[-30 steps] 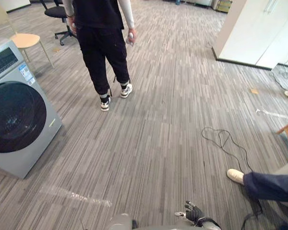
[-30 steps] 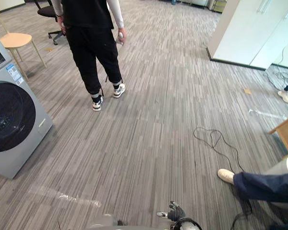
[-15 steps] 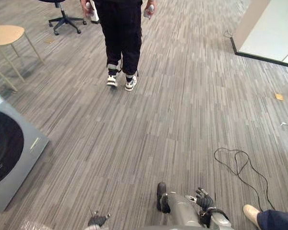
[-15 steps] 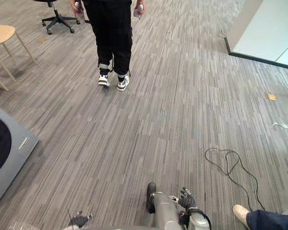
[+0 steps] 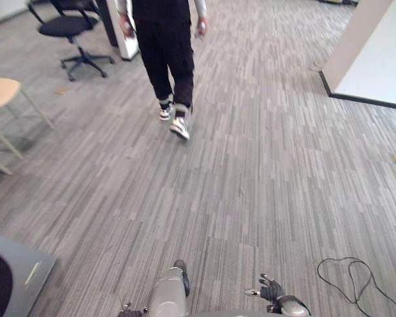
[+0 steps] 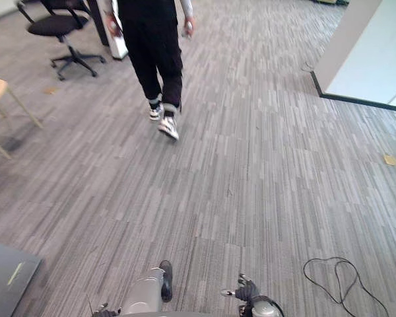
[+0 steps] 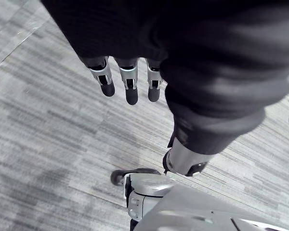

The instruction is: Organize washtable

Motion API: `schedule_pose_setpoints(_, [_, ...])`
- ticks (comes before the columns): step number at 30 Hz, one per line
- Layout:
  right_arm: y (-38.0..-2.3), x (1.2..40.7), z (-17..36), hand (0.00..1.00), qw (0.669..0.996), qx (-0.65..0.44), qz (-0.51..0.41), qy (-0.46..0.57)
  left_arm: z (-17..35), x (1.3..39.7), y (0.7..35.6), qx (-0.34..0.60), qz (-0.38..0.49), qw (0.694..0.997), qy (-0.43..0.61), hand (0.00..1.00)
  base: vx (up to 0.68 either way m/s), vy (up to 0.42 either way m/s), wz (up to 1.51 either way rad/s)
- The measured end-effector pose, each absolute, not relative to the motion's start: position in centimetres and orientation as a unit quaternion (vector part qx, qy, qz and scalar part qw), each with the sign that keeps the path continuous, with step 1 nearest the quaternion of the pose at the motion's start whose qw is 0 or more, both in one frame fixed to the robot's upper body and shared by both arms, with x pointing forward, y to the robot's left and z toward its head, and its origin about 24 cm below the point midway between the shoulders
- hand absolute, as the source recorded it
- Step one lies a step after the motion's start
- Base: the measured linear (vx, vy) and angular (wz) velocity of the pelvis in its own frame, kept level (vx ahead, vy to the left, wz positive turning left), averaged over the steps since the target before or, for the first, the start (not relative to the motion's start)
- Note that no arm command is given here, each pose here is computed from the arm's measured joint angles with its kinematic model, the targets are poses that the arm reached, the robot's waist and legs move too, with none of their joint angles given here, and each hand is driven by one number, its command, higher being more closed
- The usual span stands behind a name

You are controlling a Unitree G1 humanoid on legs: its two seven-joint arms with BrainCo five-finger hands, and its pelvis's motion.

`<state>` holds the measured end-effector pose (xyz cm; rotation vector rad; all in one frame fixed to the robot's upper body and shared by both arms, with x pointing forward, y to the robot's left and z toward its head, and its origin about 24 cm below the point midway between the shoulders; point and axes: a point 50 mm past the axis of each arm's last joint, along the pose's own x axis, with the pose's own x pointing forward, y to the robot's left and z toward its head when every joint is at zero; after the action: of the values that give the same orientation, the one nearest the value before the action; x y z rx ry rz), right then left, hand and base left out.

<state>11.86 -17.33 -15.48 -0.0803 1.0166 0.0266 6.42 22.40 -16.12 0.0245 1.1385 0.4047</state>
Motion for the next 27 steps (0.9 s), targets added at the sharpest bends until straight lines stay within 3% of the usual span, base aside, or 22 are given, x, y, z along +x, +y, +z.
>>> schedule_pose_setpoints(5, [-16.5,10.9,-16.0,0.0,0.865,0.002,-0.006,0.502,-16.1,5.8,23.4,0.018,0.196,0.814,0.546,0.0,0.59,0.25,-0.04])
schedule_pose_setpoints(13, [-18.1,11.8,-15.6,0.0,0.873,0.02,-0.042,0.485,-16.1,6.8,23.0,0.043,0.16,0.821,0.546,0.0,0.47,0.046,-0.1])
schedule_pose_setpoints(17, [-19.1,12.4,-15.2,0.0,0.879,0.017,-0.057,0.474,-15.9,9.4,21.7,0.043,0.135,0.841,0.522,0.0,0.53,-0.093,0.4])
schedule_pose_setpoints(27, [-20.7,12.1,-15.3,0.0,0.87,-0.004,-0.067,0.489,-16.7,6.3,20.6,-0.043,0.2,0.814,0.543,0.0,0.63,-0.266,0.08])
